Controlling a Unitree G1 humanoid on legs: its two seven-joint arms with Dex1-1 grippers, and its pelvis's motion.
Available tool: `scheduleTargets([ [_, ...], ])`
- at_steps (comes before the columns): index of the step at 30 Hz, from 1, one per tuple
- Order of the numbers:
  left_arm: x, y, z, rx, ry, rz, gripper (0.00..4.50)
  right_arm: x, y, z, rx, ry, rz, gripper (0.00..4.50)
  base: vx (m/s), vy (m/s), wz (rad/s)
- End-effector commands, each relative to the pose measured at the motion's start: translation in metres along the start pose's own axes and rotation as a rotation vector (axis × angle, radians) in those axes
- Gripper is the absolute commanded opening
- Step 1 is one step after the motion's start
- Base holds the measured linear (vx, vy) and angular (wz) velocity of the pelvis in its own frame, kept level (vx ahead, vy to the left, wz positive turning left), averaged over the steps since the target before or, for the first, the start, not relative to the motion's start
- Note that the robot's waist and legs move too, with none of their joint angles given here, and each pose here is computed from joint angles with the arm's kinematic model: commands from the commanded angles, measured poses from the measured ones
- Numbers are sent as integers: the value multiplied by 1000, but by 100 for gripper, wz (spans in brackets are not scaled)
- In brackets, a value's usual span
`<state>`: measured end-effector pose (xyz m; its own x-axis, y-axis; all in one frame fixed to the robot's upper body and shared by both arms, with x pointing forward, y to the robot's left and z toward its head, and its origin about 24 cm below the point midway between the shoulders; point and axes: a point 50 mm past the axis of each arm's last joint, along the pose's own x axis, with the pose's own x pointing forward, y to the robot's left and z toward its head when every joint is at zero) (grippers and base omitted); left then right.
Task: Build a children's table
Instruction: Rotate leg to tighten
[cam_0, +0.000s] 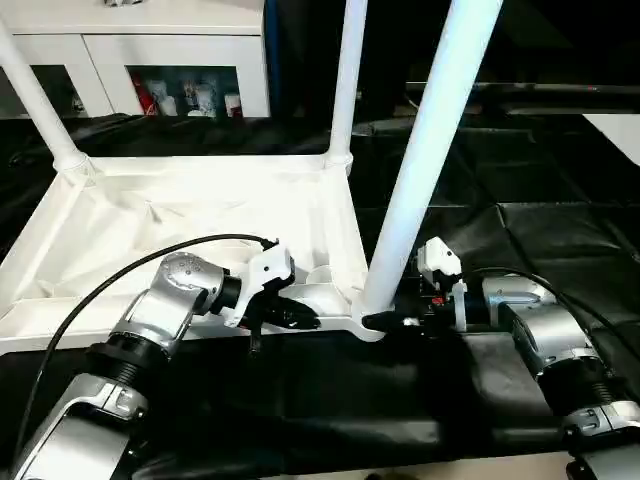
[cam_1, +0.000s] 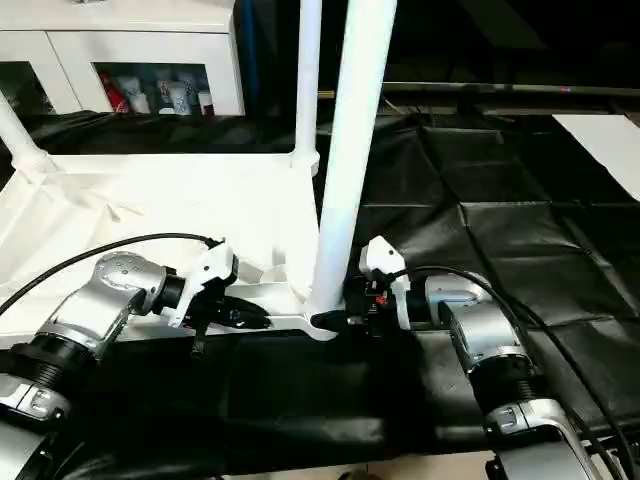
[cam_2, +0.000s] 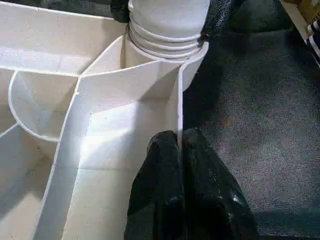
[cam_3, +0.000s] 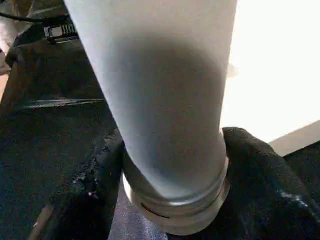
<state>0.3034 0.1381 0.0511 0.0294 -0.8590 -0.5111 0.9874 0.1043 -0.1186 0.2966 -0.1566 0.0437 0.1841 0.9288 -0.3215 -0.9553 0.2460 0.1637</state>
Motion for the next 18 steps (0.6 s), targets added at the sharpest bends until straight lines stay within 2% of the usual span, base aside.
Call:
scheduleTargets([
  [1,7,-1,7,13,-17,-38,0,5,5,-2,14,-17,15,272,0,0,0],
  [2,12,1,7,12,-18,7,0,10,7,-8,41,-29,-14,272,0,0,0],
  [6,18,6,7,5,-19,83,0,16,8,-13,65,-41,-68,270,0,0,0],
  [9,24,12,11,-3,-33,169,0,23,2,-18,96,-48,-204,269,0,0,0],
  [12,39,20,18,-14,-48,310,0,40,-10,-28,183,-43,-461,269,0,0,0],
  [13,49,23,24,-24,-53,372,0,50,-15,-32,248,-36,-608,269,0,0,0],
  [14,51,23,25,-24,-54,380,0,52,-15,-32,257,-36,-630,268,0,0,0],
  [16,69,21,33,-28,-69,418,0,71,-18,-25,308,-61,-753,268,0,0,0],
  [18,74,20,36,-28,-74,417,0,76,-18,-23,322,-73,-772,268,0,0,0],
])
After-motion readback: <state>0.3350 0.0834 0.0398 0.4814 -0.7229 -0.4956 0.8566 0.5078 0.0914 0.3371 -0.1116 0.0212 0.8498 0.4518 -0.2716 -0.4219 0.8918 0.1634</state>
